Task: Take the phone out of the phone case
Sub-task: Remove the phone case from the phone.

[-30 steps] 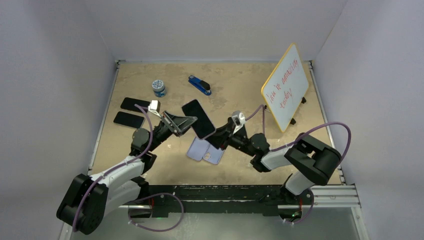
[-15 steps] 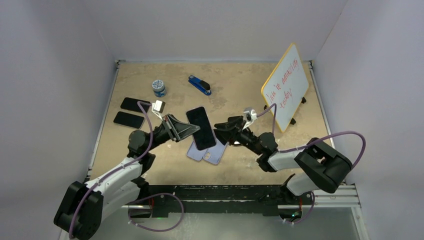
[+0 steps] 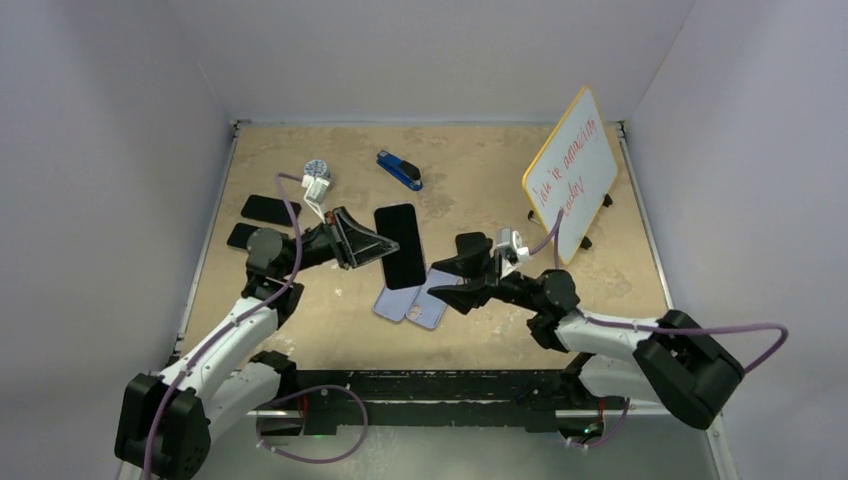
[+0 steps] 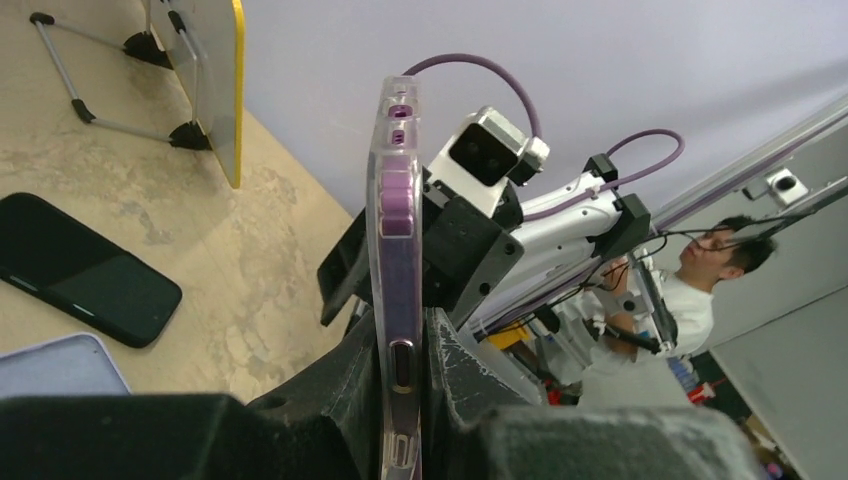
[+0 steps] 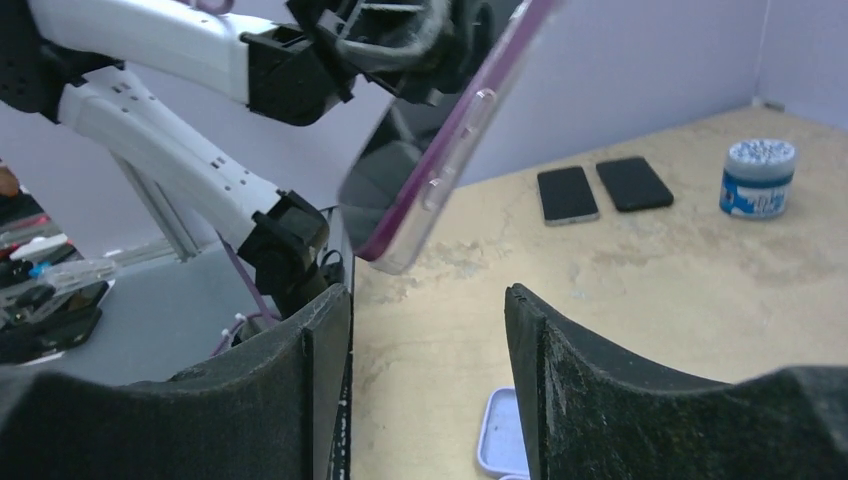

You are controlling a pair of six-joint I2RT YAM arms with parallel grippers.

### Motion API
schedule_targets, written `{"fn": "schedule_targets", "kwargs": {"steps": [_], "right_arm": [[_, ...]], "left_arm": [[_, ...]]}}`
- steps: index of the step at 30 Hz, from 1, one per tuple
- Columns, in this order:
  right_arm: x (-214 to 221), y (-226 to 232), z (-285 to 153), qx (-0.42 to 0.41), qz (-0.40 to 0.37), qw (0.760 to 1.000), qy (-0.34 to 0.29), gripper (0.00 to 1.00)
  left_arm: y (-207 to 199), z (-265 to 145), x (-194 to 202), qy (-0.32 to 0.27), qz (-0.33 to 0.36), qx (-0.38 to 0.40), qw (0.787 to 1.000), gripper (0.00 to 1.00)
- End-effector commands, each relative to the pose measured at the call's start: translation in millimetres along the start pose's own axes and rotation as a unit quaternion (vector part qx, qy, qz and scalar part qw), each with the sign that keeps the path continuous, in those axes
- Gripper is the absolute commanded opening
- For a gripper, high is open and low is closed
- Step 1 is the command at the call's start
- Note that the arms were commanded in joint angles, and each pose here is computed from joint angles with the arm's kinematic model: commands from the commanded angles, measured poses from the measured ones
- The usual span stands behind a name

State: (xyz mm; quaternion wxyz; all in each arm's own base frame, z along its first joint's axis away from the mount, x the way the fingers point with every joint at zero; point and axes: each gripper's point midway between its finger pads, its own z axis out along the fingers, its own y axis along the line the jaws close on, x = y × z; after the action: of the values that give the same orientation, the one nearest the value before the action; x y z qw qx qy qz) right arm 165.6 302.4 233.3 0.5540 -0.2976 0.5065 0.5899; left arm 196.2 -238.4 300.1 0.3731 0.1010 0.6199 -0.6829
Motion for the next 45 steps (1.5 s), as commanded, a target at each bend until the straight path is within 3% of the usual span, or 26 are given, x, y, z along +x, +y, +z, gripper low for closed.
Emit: {"fn": "schedule_targets", "kwargs": {"steps": [1, 15, 24, 45], "right_arm": [[-16.8, 17.9, 4.6, -0.051, -0.065, 0.996, 0.017, 0.60], [-28.5, 20.4, 25.1, -0.086, -0.111, 0.986, 0.089, 0.56], [-28.2, 23.2, 27.3, -0.104, -0.111, 0.983, 0.102, 0.43], [-21.6, 25.6, 24.3, -0.119, -0.091, 0.982, 0.114, 0.36]], "left_arm": [[-24.4, 2.7, -8.4, 0.040, 0.095, 0.024, 0.994, 0.00], [-51.3, -2.2, 0.5, 0.093, 0.140, 0.076, 0.983, 0.00], [-56.2, -4.6, 2.4, 0.098, 0.153, 0.083, 0.980, 0.00], [-48.4, -2.1, -1.2, 0.091, 0.162, 0.064, 0.980, 0.00]]}}
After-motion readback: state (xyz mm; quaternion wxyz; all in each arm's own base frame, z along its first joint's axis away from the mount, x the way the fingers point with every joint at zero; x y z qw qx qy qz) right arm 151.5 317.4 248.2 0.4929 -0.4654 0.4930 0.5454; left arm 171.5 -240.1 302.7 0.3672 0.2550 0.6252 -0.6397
